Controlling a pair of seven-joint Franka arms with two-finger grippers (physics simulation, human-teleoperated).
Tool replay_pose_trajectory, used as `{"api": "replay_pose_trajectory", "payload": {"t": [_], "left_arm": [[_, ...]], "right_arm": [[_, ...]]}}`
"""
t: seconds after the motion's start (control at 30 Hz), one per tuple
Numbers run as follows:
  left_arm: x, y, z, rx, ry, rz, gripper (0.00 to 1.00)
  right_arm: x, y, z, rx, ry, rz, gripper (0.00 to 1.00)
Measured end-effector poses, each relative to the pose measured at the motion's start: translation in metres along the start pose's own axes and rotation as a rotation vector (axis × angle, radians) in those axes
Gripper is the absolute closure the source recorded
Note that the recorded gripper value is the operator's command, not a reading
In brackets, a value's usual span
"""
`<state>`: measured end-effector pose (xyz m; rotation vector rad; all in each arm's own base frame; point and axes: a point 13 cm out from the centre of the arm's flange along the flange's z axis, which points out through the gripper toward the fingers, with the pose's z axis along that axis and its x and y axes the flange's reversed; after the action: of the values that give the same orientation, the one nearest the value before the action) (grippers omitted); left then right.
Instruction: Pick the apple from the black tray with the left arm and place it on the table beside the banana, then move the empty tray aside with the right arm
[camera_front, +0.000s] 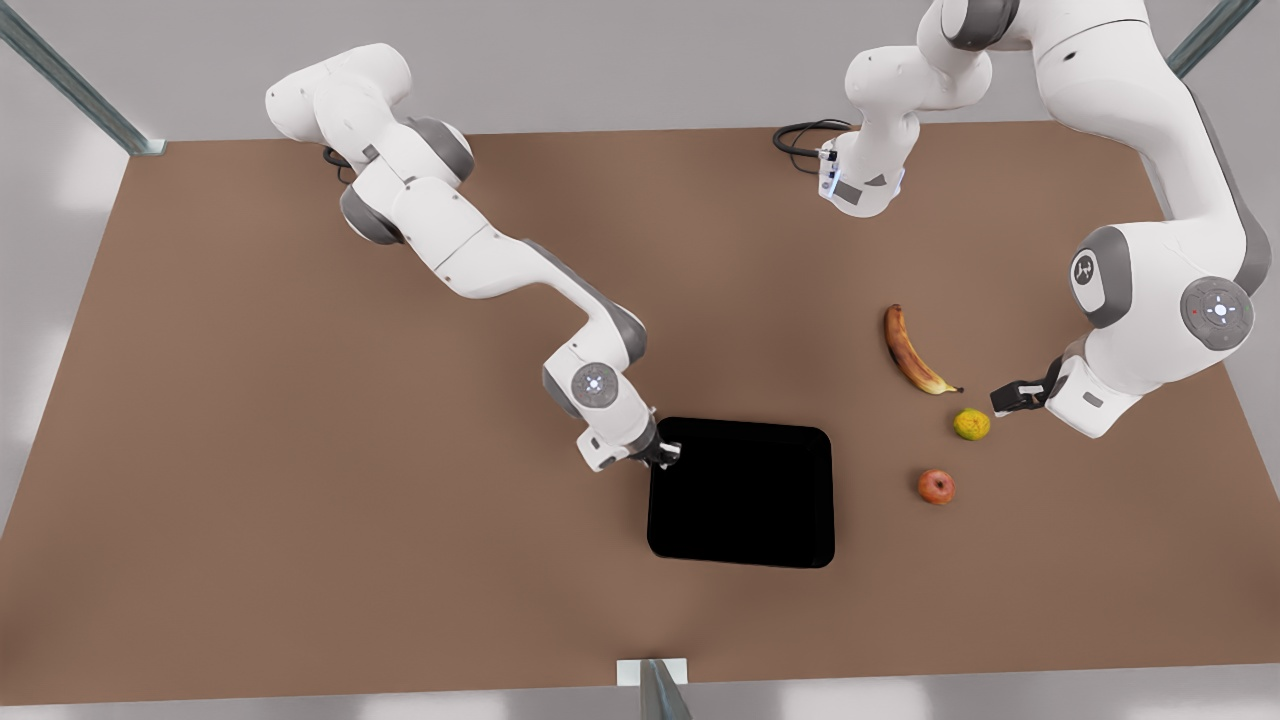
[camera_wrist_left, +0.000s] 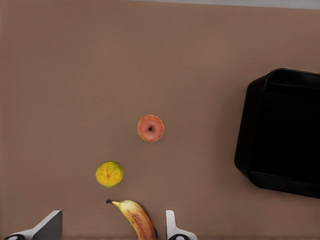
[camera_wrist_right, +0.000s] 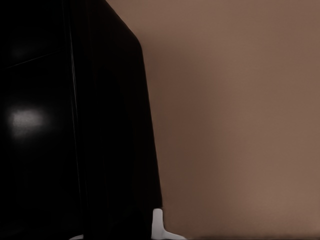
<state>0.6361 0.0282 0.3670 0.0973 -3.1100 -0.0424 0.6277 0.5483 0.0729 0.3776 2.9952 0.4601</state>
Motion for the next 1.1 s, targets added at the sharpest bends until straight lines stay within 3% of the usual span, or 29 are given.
{"api": "replay_pose_trajectory", "payload": {"t": [0.23,0.53,0.83,1.1], "left_arm": [[0.000,0.000,0.000,-0.001,0.000,-0.001,0.00],[-0.002,-0.005,-0.004,0.000,-0.009,0.005,0.00],[-0.003,-0.005,-0.004,-0.001,-0.011,0.004,0.00],[-0.003,-0.005,-0.005,0.000,-0.012,0.004,0.00]], "right_arm": [[0.005,0.006,-0.004,-0.010,0.006,-0.030,0.78],[0.005,0.040,-0.084,-0.032,0.013,-0.089,0.81],[-0.020,-0.013,-0.189,0.183,0.048,-0.189,0.80],[-0.090,-0.142,-0.304,0.387,0.113,-0.218,0.80]]}}
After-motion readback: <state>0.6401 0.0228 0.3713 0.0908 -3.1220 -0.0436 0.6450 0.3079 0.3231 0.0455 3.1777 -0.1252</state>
